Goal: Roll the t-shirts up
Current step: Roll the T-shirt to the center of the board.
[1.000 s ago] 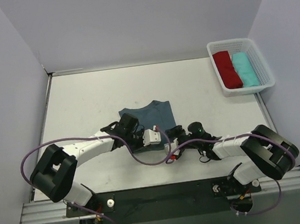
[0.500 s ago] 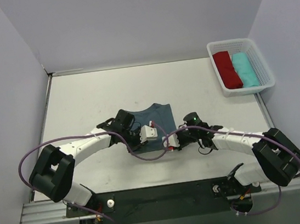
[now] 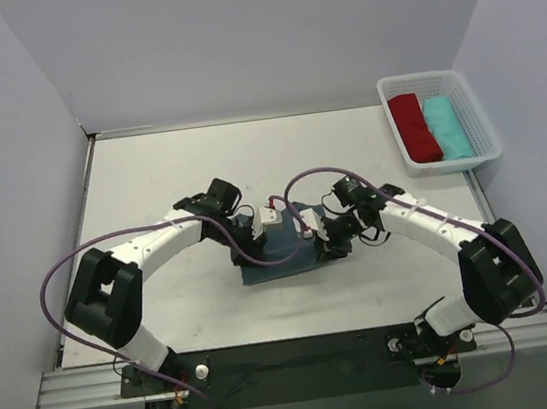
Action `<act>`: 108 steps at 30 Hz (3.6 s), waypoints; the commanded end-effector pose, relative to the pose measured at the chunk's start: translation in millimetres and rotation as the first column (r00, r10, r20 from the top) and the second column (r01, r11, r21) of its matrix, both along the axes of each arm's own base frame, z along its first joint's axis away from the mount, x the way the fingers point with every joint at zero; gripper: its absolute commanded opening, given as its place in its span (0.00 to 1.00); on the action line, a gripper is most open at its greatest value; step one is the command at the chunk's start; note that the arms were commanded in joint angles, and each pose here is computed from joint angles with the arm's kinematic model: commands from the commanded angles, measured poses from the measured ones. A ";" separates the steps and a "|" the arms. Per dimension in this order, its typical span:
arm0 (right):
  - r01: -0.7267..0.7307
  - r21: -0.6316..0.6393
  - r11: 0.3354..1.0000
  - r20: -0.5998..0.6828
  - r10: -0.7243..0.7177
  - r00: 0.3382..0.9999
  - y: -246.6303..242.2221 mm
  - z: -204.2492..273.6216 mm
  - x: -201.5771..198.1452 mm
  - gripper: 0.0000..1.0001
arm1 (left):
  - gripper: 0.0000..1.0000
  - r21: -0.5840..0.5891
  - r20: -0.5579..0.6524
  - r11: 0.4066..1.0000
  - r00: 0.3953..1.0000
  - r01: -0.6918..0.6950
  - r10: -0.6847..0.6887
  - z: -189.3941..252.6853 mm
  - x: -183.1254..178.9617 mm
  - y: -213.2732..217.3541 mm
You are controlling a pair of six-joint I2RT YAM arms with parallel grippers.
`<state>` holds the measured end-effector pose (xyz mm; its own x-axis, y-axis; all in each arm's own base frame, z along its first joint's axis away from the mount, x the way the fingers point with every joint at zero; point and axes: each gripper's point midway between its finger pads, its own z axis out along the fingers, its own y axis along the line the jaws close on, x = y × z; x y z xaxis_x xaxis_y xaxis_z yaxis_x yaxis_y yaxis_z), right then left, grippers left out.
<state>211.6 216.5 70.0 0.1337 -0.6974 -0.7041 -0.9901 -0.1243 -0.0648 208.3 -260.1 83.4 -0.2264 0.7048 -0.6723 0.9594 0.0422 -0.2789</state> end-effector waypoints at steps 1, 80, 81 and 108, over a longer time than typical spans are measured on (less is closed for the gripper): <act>0.071 -0.065 0.995 -0.314 -0.088 0.945 -12.6 7.5 -24.7 0.08 | 0.00 0.013 -0.163 0.999 0.986 0.030 -0.027 10.7 -16.9 10.6; -0.138 -0.597 0.790 -0.775 -0.524 0.354 -17.9 -54.8 24.4 0.10 | 0.96 0.004 0.926 0.998 0.377 -0.055 0.017 -11.5 9.1 6.0; -0.139 -0.598 0.790 -0.774 -0.524 0.354 -18.1 -55.2 24.6 0.10 | 0.95 0.024 0.930 0.998 0.367 -0.053 -0.003 -14.1 10.4 6.5; 0.034 -0.449 0.893 -0.792 -0.415 0.447 -22.9 -11.8 46.9 1.00 | 0.53 0.368 0.824 0.923 0.500 -0.115 -0.267 -109.0 15.1 34.2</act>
<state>258.8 231.2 41.4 -0.6371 -0.7689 -0.0538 -0.4494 0.3137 0.8364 254.8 -253.8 31.9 0.4616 0.8562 -0.2321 0.5012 -0.0359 0.8646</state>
